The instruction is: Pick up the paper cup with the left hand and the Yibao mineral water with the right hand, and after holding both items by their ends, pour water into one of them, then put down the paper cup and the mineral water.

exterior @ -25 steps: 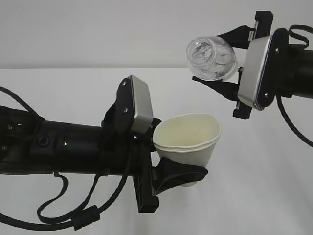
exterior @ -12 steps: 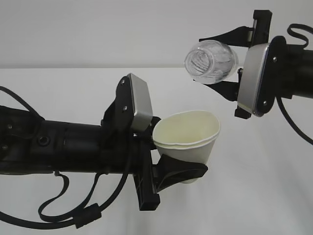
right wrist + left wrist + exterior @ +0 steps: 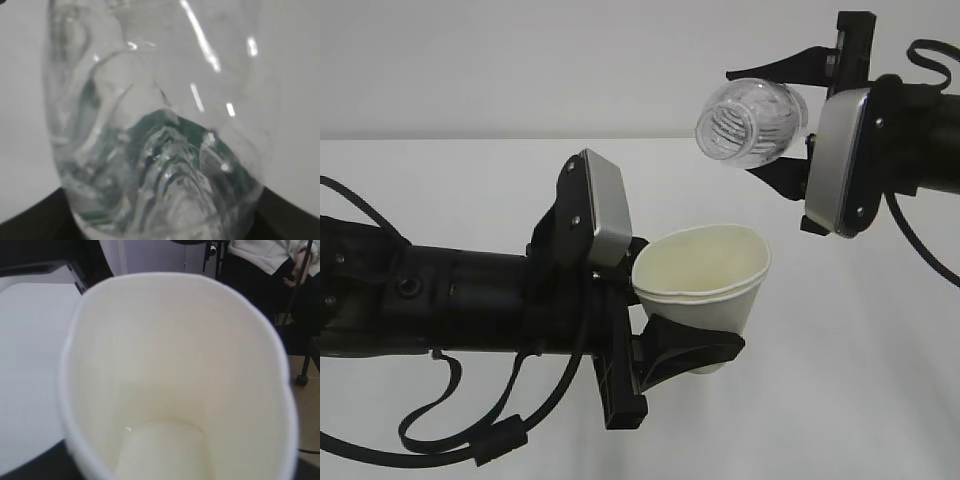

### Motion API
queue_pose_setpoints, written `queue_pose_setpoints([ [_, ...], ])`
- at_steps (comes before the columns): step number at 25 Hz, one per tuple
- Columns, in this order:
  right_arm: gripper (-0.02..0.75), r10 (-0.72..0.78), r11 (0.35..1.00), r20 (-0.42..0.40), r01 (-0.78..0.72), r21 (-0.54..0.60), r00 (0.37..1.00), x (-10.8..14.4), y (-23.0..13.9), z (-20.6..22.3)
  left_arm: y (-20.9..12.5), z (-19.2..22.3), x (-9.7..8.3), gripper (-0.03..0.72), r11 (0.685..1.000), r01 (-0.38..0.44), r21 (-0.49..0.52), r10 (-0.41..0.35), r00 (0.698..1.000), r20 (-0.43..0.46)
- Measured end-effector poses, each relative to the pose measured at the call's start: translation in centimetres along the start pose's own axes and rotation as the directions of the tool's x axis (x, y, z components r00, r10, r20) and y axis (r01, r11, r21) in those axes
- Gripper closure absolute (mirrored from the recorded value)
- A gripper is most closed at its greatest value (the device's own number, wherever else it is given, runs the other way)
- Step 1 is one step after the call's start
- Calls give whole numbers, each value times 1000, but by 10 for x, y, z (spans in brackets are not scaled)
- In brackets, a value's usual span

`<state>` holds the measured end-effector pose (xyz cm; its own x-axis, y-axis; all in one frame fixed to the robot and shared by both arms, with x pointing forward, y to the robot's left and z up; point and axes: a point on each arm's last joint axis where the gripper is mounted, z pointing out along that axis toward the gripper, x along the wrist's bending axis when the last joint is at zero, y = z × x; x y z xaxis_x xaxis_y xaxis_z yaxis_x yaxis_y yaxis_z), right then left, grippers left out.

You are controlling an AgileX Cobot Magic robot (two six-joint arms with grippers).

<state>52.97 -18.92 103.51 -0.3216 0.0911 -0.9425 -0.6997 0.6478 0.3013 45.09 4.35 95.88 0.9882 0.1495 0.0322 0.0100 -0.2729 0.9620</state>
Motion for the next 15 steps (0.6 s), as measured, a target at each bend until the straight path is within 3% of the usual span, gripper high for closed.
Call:
queue_pose_setpoints([
  [15,253,-49,999,-26,49,20,998,11,-9,7,-1,0,-2,301,1000,-26,14,25,999,25],
])
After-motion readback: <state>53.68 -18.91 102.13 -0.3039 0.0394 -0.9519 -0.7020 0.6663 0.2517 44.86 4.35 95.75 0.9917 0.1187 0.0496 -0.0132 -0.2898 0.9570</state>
